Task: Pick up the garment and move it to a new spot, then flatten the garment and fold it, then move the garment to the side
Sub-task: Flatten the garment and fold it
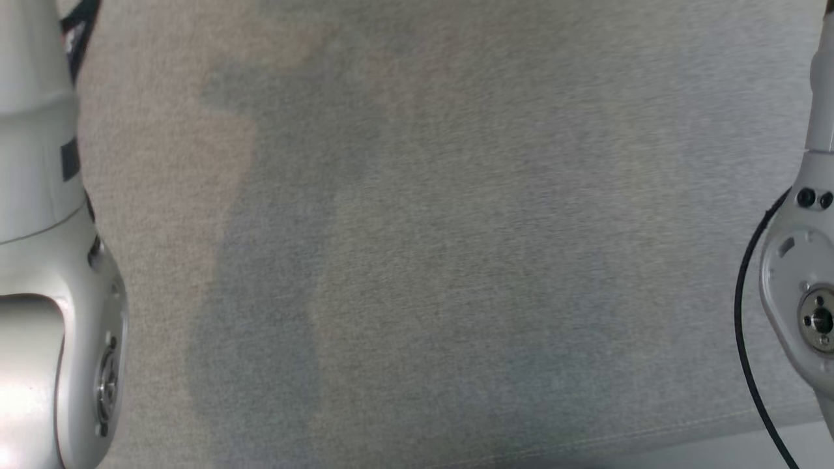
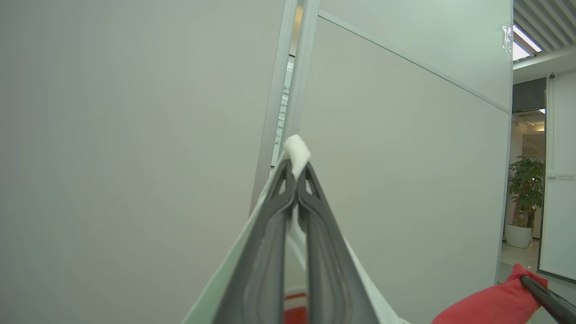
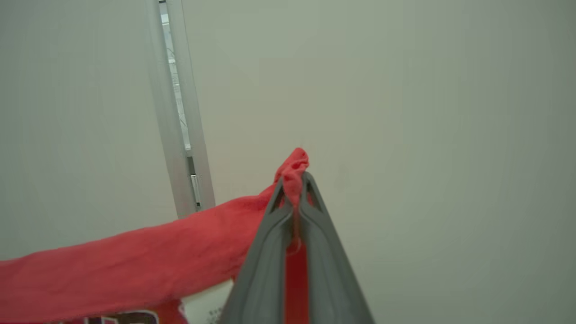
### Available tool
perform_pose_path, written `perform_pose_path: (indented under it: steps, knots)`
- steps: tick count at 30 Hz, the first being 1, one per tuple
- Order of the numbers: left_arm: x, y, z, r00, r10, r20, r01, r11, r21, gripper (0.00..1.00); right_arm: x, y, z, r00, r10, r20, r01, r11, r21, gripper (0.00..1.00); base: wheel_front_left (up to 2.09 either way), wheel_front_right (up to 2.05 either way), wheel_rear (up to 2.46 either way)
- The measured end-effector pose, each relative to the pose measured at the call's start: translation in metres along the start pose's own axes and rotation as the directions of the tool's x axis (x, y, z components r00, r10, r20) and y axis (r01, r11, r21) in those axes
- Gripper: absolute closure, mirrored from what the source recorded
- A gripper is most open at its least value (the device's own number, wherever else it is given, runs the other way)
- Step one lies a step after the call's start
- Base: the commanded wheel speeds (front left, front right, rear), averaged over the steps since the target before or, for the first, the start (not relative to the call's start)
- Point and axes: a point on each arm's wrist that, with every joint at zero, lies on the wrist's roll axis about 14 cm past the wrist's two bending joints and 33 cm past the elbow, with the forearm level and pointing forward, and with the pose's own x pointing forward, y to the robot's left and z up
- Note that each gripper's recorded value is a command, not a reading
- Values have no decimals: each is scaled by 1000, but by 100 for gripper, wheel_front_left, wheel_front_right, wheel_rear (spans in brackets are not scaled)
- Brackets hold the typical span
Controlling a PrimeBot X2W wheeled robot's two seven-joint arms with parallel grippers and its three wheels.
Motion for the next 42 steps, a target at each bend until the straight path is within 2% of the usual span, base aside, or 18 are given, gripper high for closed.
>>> perform_pose_path:
  steps: [2,5,9,12,14,18,24,33,42]
  knots:
    - [-8,22,-25,999,45,-29,-45,999,-12,100,4,8,-39,999,14,-46,-15,1000,-14,100,0,0,0]
    - [-40,61,-86,982,134,-132,-139,990,-29,100,-12,14,-118,986,18,-166,-14,1000,24,100,0,0,0]
    - [-112,100,-175,920,240,-311,-260,965,-23,100,-68,10,-230,923,-7,-386,37,997,69,100,0,0,0]
    - [-159,114,-215,871,284,-401,-321,947,-28,100,-103,7,-282,869,-28,-493,98,988,118,100,0,0,0]
    - [-187,121,-233,841,314,-442,-366,930,-35,100,-119,5,-299,852,-42,-521,135,981,142,100,0,0,0]
    - [-222,122,-246,816,335,-472,-404,913,-50,100,-134,-1,-306,856,-58,-514,163,973,162,100,0,0,0]
    - [-252,108,-227,822,332,-463,-415,906,-88,100,-150,-4,-285,876,-61,-478,180,962,205,100,0,0,0]
    - [-297,75,-176,818,341,-463,-438,891,-118,100,-191,-2,-231,892,-43,-450,167,956,241,100,0,0,0]
    - [-341,33,-116,807,359,-470,-467,874,-134,100,-242,-2,-171,906,-37,-421,148,961,234,100,0,0,0]
